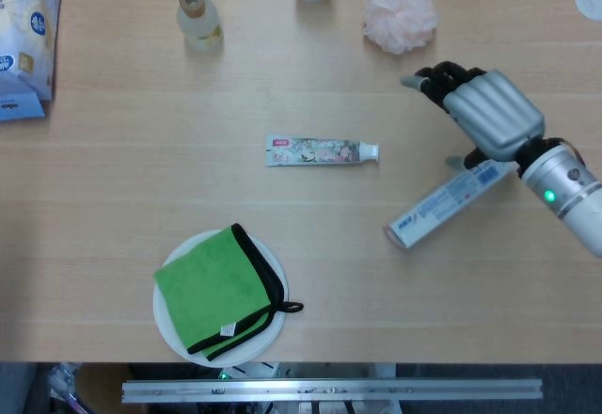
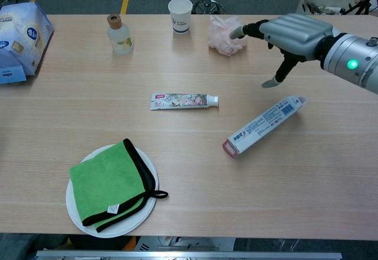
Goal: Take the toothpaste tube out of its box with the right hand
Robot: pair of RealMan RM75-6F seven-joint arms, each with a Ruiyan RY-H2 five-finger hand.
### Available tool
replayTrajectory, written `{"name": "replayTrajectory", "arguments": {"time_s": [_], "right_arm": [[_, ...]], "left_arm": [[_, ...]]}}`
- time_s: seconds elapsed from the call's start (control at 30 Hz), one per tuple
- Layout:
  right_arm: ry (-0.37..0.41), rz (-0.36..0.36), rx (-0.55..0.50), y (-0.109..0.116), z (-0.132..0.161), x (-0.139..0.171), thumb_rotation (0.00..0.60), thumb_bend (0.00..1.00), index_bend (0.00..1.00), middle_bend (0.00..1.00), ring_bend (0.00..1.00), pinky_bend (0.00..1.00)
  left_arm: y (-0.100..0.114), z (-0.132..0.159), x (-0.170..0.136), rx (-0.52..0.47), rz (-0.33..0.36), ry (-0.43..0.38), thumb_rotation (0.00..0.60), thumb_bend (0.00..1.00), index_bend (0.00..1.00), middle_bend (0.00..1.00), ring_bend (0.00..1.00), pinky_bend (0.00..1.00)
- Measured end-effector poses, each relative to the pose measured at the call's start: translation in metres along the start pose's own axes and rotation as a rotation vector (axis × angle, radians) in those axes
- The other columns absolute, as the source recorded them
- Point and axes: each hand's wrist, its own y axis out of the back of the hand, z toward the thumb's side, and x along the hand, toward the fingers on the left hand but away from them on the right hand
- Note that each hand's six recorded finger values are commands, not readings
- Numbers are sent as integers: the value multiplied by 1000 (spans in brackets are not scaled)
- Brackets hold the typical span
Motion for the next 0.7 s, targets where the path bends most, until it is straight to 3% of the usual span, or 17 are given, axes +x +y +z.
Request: {"name": "replayTrajectory", "arguments": {"time_s": [0.23,0.43,0.57,0.7], "right_arm": [[-35,-124,-9,12,-16,25,600,0,139,199,139,357],[-95,-210,17,20,-38,65,600,0,260,264,165,357],[-144,-228,39,21,-53,102,600,0,350,293,188,360],[-197,-235,34,16,-62,134,600,0,365,303,197,360]], "left_arm": [[2,9,4,-2,18,-26,600,432,377,365,296,476],[6,20,10,-20,61,-60,600,432,377,364,296,479],[6,29,17,-29,78,-94,600,432,377,364,297,479],[3,37,23,-27,68,-119,600,432,377,364,297,479]]}}
